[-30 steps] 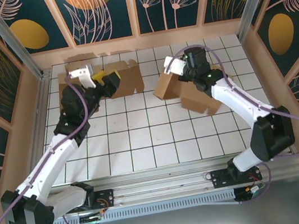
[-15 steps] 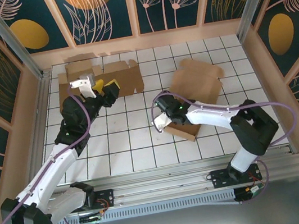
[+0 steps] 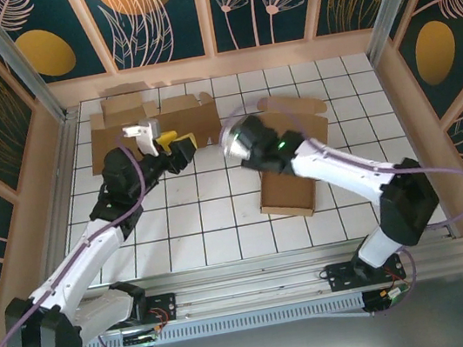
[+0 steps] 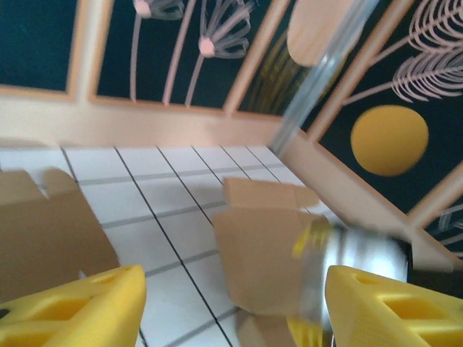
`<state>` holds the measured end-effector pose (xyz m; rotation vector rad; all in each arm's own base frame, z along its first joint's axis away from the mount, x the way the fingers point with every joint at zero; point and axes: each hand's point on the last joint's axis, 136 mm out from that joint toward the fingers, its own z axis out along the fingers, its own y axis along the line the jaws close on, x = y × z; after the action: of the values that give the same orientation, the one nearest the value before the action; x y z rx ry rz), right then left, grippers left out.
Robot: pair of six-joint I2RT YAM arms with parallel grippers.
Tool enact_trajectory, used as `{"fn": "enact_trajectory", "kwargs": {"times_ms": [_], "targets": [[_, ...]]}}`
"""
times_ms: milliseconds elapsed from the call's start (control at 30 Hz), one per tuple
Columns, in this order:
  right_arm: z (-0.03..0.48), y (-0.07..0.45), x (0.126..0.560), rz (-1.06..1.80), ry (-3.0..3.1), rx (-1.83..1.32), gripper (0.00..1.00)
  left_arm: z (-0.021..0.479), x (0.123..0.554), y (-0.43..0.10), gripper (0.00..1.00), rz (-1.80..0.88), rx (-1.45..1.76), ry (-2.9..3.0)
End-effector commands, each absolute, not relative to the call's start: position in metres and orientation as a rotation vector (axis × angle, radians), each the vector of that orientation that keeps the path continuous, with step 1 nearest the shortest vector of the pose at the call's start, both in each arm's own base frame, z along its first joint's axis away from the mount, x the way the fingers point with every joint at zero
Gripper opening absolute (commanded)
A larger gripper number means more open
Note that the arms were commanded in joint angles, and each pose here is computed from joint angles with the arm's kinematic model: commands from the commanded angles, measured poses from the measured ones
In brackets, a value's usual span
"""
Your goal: Fold the paper box
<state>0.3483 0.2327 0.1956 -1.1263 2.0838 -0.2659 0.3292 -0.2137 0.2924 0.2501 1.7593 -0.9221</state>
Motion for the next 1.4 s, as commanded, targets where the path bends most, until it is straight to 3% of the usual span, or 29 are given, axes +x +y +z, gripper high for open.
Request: {"fn": "enact_trajectory", "kwargs": {"times_ms": [0, 167, 367, 500, 700, 867, 1167, 1367], "targets": [[0.17, 0.16, 0.311, 0.308, 2.605, -0.036, 0.69, 0.272, 0.324, -0.24, 0.63, -1.079, 0.283, 1.859], [0.144, 0.107, 0.278, 0.454, 2.603, 0.369, 0.72, 0.23, 0.333, -0.271, 0.62, -1.082, 0.31, 2.052], [0.107, 0.094, 0.264, 0.559, 2.645, 0.493, 0.74, 0.194, 0.336, -0.309, 0.62, -1.102, 0.37, 2.192], [0.088, 0.089, 0.275, 0.508, 2.623, 0.471, 0.62, 0.18, 0.335, -0.314, 0.63, -1.1, 0.372, 2.239], [0.076, 0.097, 0.298, 0.463, 2.596, 0.362, 0.31, 0.174, 0.337, -0.303, 0.65, -1.024, 0.323, 2.271], [0.069, 0.111, 0.309, 0.394, 2.588, 0.231, 0.17, 0.17, 0.346, -0.285, 0.66, -0.883, 0.242, 2.292], [0.073, 0.165, 0.363, 0.368, 2.445, 0.009, 0.1, 0.163, 0.382, -0.25, 0.66, -0.74, 0.096, 2.304], [0.079, 0.189, 0.389, 0.388, 2.419, -0.041, 0.11, 0.162, 0.424, -0.232, 0.66, -0.656, 0.094, 2.295]]}}
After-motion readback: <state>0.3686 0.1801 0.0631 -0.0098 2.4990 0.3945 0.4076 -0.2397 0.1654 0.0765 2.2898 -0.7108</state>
